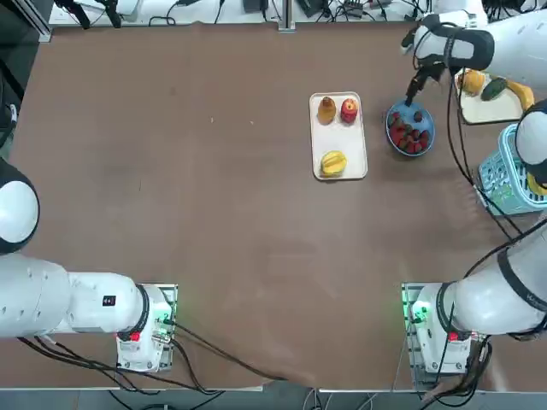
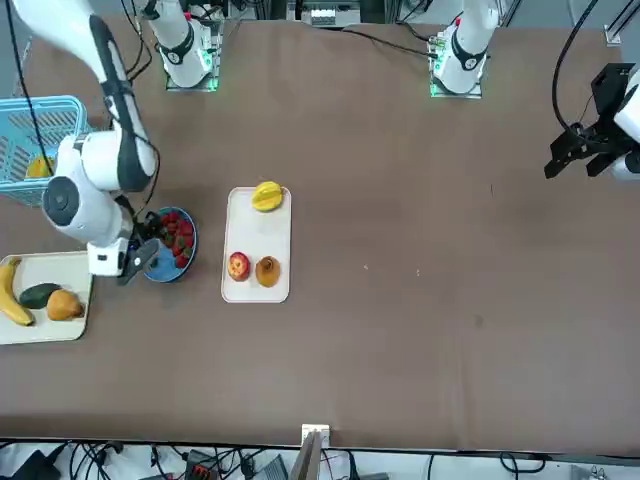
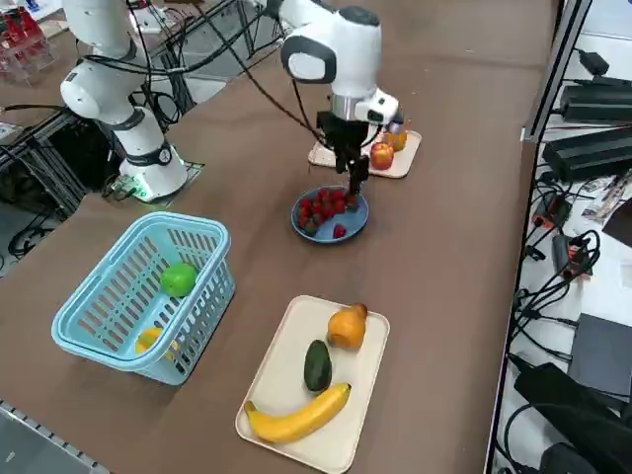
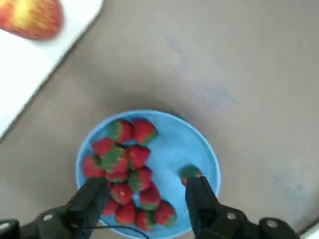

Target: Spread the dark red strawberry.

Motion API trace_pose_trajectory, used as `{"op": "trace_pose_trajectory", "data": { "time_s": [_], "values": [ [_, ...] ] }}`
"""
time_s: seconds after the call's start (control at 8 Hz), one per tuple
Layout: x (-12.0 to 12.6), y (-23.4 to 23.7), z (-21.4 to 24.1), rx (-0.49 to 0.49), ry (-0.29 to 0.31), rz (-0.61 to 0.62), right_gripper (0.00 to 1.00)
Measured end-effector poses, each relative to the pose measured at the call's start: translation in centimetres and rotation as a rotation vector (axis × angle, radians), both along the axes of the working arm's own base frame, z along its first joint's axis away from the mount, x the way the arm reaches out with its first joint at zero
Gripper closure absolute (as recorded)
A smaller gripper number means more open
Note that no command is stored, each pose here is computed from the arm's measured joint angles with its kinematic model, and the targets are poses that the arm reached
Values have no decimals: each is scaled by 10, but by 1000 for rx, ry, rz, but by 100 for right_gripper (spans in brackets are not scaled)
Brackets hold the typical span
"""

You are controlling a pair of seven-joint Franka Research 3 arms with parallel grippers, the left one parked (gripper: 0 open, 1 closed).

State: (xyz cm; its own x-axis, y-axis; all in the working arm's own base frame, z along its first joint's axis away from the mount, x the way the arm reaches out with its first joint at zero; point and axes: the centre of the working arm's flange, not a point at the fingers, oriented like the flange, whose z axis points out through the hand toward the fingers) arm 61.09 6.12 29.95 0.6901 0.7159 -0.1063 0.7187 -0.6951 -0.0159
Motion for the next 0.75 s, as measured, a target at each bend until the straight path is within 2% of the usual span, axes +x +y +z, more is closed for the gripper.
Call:
{"op": "trace_pose_trajectory", "data": {
  "time_s": [0.25,0.5,0.75],
  "values": [
    [-11,24,-22,9,-22,80,5],
    [-31,25,-57,21,-56,143,5],
    [-41,21,-67,21,-29,182,5]
  ]
}}
